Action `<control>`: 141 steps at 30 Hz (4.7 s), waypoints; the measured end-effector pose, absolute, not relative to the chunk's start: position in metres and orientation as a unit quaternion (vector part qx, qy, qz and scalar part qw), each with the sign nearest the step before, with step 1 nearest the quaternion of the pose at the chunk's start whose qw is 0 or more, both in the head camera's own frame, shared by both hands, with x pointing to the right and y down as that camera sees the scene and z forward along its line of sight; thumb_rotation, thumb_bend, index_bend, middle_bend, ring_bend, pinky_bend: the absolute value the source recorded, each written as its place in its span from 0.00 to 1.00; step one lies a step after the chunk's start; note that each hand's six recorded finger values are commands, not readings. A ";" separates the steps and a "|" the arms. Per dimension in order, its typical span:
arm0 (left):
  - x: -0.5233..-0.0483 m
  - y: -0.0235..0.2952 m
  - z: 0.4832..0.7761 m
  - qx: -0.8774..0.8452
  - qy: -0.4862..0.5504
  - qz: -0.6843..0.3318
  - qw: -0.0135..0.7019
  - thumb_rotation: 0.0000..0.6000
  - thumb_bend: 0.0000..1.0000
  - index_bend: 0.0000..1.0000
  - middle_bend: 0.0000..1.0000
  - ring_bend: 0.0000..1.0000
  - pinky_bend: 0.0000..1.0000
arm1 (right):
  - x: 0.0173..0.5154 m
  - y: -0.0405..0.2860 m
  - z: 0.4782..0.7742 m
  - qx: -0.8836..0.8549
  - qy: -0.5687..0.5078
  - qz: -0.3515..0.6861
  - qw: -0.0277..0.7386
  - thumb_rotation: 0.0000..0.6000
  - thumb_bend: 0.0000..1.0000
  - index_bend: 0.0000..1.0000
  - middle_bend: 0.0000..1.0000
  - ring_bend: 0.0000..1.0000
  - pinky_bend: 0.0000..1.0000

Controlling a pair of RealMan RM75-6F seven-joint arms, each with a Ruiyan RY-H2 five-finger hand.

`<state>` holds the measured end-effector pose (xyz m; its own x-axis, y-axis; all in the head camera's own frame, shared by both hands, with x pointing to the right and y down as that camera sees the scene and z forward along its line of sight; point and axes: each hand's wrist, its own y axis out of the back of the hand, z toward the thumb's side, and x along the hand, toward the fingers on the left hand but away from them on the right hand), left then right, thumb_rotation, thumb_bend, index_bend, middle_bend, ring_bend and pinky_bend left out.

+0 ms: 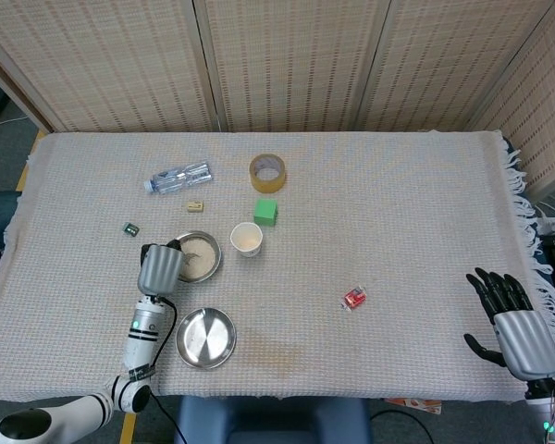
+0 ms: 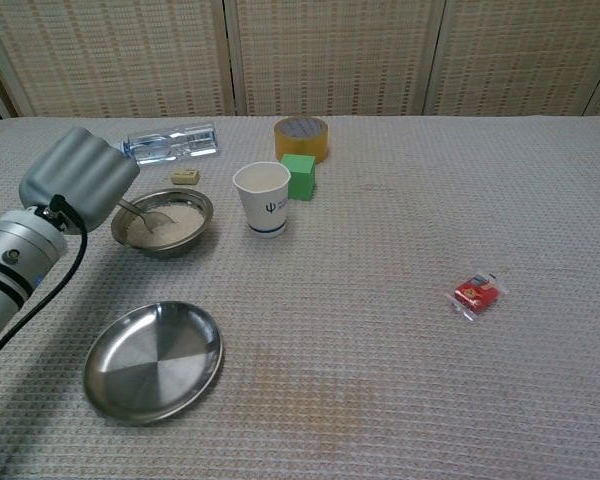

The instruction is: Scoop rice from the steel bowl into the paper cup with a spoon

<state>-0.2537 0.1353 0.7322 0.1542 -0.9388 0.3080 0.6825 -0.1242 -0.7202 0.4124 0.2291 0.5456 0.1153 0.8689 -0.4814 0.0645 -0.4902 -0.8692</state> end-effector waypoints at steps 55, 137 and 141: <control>-0.206 0.051 0.677 -0.600 0.278 -0.650 0.375 1.00 0.41 0.63 1.00 1.00 1.00 | 0.420 0.224 0.548 -0.655 -0.360 0.569 0.344 1.00 0.15 0.00 0.00 0.00 0.00; -0.176 0.089 0.682 -0.446 0.289 -0.507 0.679 1.00 0.41 0.62 1.00 1.00 1.00 | 0.425 0.226 0.532 -0.649 -0.372 0.566 0.346 1.00 0.15 0.00 0.00 0.00 0.00; -0.188 0.104 0.666 -0.522 0.304 -0.515 0.608 1.00 0.41 0.62 1.00 1.00 1.00 | 0.423 0.227 0.532 -0.650 -0.371 0.566 0.347 1.00 0.15 0.00 0.00 0.00 0.00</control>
<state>-0.1880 0.1044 0.6657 0.2837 -0.9441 0.1682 0.3096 -0.0758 -0.9478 0.4233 0.2272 0.5317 0.0852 0.8746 -0.4773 0.0887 -0.4838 -0.8707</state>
